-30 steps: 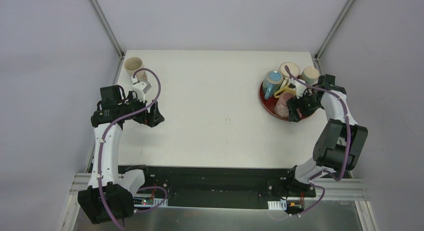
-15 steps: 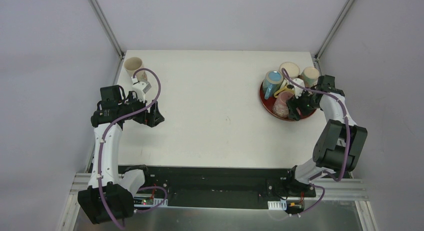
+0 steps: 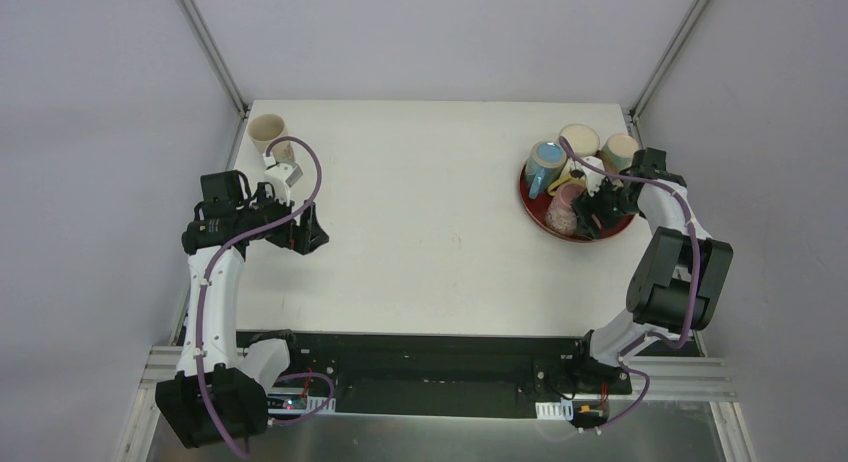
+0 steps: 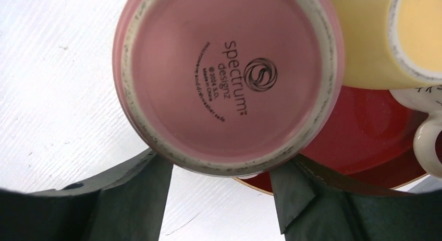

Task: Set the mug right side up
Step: Turn over the cup on the tray.

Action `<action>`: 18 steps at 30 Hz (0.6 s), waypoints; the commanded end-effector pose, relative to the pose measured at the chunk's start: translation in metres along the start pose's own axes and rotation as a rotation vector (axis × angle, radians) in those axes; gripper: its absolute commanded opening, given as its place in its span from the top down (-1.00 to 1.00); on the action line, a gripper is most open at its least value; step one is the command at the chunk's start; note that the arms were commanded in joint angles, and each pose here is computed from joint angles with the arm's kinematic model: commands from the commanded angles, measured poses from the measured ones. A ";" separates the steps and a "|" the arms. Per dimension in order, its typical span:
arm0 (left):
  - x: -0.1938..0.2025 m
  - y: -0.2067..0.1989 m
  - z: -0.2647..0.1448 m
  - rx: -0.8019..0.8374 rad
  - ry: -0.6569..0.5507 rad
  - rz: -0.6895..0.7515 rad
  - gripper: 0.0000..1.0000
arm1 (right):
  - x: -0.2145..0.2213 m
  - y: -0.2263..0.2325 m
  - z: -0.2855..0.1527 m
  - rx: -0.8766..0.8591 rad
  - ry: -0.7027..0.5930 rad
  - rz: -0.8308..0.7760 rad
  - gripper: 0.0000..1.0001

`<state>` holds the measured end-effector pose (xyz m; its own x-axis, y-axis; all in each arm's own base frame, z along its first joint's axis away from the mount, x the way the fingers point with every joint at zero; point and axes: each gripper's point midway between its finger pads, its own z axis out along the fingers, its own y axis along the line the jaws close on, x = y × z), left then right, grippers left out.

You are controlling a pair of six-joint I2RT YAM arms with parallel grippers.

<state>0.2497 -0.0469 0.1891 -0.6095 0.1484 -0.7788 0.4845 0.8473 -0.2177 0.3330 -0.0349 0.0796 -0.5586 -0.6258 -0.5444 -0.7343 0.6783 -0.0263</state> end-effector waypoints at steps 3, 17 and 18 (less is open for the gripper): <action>0.000 -0.007 -0.001 0.034 -0.017 0.022 -0.98 | -0.019 -0.001 -0.002 -0.059 -0.053 -0.067 -0.13; 0.000 -0.007 0.000 0.038 -0.015 0.019 -0.98 | -0.010 0.007 0.005 -0.080 -0.028 -0.087 0.07; 0.000 -0.007 0.000 0.038 -0.014 0.018 -0.98 | -0.010 0.006 0.006 -0.077 -0.027 -0.089 0.06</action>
<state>0.2490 -0.0471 0.1873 -0.6131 0.1479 -0.7760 0.4837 0.8470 -0.2206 0.3388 -0.0337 0.0787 -0.5196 -0.6577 -0.5454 -0.7742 0.6324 -0.0252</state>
